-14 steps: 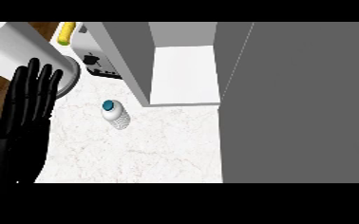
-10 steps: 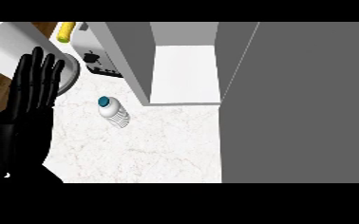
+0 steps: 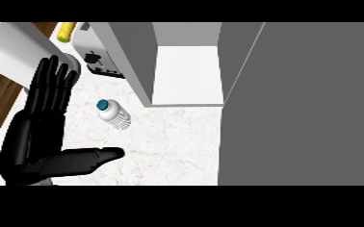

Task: Pick up the bottled water, place it into the cabinet and close the cabinet

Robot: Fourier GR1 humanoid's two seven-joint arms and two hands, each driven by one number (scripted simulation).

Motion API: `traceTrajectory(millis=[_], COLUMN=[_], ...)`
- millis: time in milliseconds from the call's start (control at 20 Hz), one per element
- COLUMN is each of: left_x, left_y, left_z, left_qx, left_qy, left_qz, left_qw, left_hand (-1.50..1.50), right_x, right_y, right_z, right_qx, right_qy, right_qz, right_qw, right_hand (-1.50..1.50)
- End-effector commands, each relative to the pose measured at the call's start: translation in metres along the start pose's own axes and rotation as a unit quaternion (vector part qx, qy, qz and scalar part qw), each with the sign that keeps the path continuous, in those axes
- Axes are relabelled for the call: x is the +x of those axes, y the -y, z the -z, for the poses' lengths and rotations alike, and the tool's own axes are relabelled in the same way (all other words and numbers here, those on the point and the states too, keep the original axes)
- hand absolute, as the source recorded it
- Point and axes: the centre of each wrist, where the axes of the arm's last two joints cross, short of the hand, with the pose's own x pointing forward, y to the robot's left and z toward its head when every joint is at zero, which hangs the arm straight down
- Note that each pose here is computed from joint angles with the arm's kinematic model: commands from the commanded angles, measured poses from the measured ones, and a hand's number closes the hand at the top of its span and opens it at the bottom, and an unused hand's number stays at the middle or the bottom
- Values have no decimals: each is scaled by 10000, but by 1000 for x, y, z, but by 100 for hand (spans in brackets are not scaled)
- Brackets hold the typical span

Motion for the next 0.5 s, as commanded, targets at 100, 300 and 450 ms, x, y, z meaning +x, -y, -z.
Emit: traceTrajectory(millis=[100, 300, 450], left_x=[24, 4, 15], left_y=[17, 27, 18], left_z=[-18, -17, -39], left_qx=[128, 274, 334], left_qy=[-265, -387, -537], left_qz=[3, 174, 183], left_qw=[9996, 9987, 9978], left_hand=[-150, -150, -150], right_x=[36, 40, 48], right_y=[-17, -14, -15], right_z=[-29, -44, -51], right_qx=[40, 65, -21], right_qy=[-176, -232, -236], right_qz=[146, 209, 119], right_qw=[9997, 9995, 9996], right_hand=[-150, -150, -150])
